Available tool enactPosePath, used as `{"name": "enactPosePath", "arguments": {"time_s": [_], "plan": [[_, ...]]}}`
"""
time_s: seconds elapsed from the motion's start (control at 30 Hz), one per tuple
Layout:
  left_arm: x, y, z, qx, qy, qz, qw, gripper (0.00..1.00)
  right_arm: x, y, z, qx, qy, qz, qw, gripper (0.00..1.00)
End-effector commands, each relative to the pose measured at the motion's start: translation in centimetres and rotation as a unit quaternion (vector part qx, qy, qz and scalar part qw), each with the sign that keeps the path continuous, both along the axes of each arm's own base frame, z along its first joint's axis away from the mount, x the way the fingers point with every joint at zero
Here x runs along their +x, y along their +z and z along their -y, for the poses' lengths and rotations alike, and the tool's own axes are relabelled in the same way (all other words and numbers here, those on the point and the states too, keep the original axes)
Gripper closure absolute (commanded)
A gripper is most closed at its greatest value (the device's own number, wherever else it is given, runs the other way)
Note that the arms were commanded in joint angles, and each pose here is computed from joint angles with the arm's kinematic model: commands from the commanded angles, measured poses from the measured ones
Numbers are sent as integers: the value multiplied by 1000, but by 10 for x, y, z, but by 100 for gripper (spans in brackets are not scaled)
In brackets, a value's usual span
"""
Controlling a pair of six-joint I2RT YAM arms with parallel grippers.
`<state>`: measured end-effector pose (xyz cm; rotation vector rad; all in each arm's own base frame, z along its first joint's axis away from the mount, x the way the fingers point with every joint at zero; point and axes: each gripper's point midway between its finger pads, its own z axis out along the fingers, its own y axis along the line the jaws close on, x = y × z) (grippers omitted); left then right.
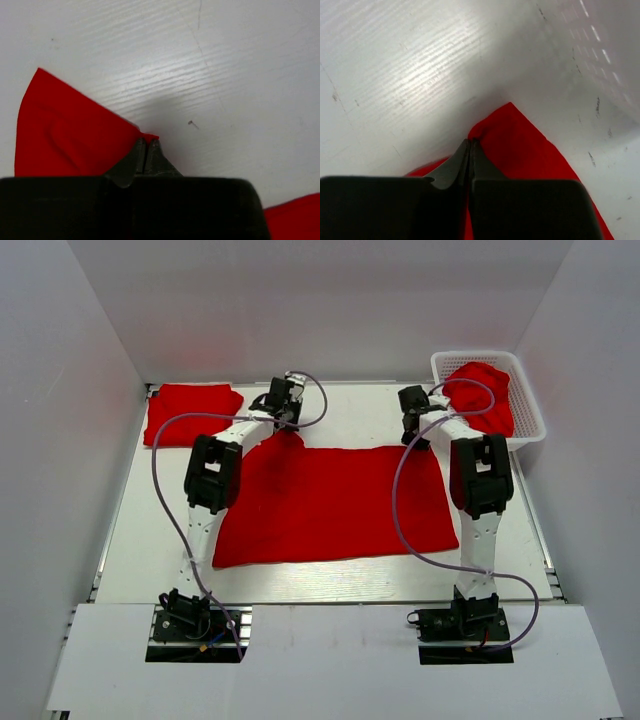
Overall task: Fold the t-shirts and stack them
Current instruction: Grap the side of the flattened tshirt furthest away from the robot with both arms
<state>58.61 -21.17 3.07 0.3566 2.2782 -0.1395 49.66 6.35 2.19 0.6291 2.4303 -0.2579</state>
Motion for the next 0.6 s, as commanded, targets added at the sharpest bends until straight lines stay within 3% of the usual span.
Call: {"name": "enactPosePath", "arguments": {"time_s": [0.0,0.3,0.57], "plan": [[-4,61,-7,-17,16,50,998,100,-4,27,4,-1,1,22,1000,100],[-46,96,-30,-18,51,81,995,100,-26,49,3,-8,31,53,998,100],[-100,94,-47,-62,107,49,991,100,-44,60,1,-13,58,59,996,100]]}}
